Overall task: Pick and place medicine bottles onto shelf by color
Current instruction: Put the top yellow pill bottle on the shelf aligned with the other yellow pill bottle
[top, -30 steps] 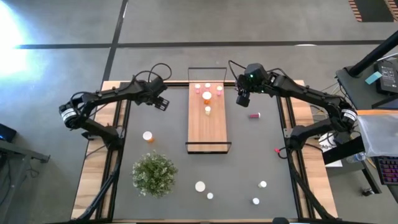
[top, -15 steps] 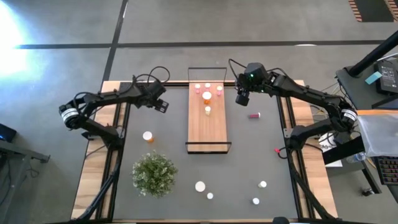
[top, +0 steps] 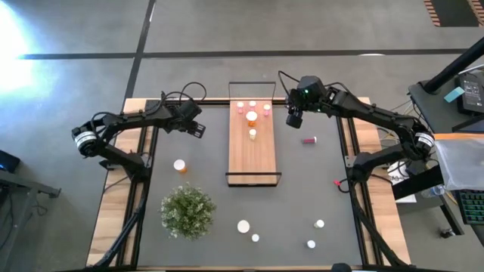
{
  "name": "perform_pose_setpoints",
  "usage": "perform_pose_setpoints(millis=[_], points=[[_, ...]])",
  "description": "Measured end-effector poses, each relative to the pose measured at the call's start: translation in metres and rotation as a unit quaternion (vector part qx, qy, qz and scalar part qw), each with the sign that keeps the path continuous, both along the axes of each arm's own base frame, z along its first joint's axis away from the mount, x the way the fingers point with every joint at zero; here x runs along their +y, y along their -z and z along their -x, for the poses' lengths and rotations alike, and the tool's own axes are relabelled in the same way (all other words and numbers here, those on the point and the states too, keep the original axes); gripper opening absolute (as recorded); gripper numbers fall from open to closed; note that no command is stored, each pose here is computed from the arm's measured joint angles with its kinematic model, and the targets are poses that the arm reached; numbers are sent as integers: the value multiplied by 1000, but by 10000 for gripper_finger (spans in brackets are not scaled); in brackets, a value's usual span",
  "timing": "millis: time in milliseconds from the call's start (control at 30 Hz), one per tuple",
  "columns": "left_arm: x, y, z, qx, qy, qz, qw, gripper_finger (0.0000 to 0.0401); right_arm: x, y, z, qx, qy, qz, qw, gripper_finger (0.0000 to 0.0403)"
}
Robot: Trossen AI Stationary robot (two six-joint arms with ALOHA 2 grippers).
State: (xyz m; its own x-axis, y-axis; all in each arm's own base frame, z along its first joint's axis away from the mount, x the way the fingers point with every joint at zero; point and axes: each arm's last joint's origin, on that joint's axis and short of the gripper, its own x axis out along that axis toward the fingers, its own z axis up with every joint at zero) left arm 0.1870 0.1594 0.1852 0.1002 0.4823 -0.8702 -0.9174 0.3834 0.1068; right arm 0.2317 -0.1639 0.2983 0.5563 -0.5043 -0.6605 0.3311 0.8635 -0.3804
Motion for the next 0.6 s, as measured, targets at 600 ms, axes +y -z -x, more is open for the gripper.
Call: perform_pose_setpoints(millis=[600], points=[[-3, -16, -16, -75, 55, 10, 996, 103, 0, 0, 0, -3, 6, -5, 1000, 171]])
